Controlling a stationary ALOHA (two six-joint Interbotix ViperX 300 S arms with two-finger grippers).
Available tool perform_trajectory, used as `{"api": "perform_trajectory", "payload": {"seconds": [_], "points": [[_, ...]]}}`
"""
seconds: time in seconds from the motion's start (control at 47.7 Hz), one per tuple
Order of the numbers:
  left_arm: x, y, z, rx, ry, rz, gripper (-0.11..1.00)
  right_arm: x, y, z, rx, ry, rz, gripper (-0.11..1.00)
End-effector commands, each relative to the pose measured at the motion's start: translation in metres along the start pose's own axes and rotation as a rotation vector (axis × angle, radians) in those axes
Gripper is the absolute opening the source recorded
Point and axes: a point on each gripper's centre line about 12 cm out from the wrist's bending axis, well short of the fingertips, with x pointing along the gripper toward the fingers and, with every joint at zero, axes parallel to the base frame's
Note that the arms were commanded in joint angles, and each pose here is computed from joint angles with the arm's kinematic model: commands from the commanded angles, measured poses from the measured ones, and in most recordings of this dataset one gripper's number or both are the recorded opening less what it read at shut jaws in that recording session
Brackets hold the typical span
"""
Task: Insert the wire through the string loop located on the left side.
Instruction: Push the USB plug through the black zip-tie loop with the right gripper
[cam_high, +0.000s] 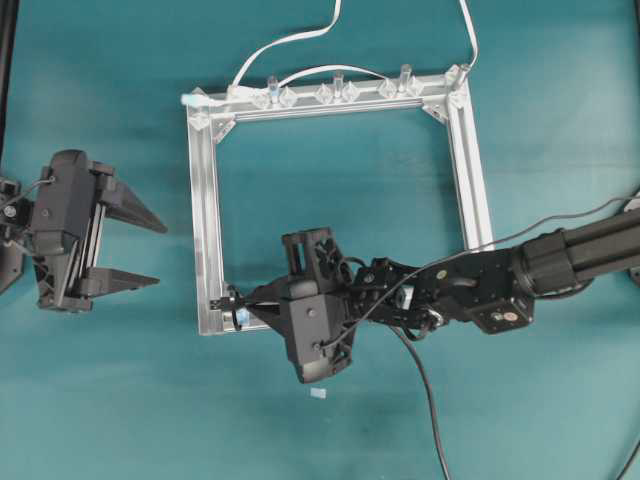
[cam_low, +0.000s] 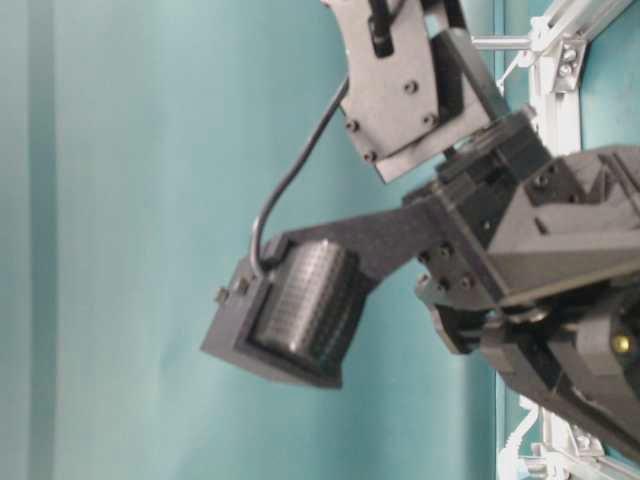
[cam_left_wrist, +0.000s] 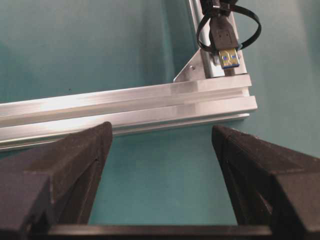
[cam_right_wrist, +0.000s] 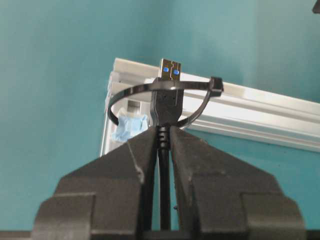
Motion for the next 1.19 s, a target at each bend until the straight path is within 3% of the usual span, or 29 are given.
{"api": "perform_trajectory", "payload": {"seconds": [0.0, 0.796, 1.174], "points": [[-0.0007, -0.0009, 0.0041, 0.002, -0.015, -0.003, 0.81, -0.0012, -0.0034, 0.0191, 0.008, -0.046, -0.006, 0.10], [-0.0007, -0.0013, 0.0048, -0.002, -0.017, -0.005, 0.81, 0.0047, -0.0039, 0.0231, 0.012, -0.056, -0.010, 0.10], [-0.0008, -0.0088, 0.0019, 0.019, 0.001, -0.031, 0.81, 0.0047, -0.0039, 0.0231, 0.012, -0.056, -0.010, 0.10]]}}
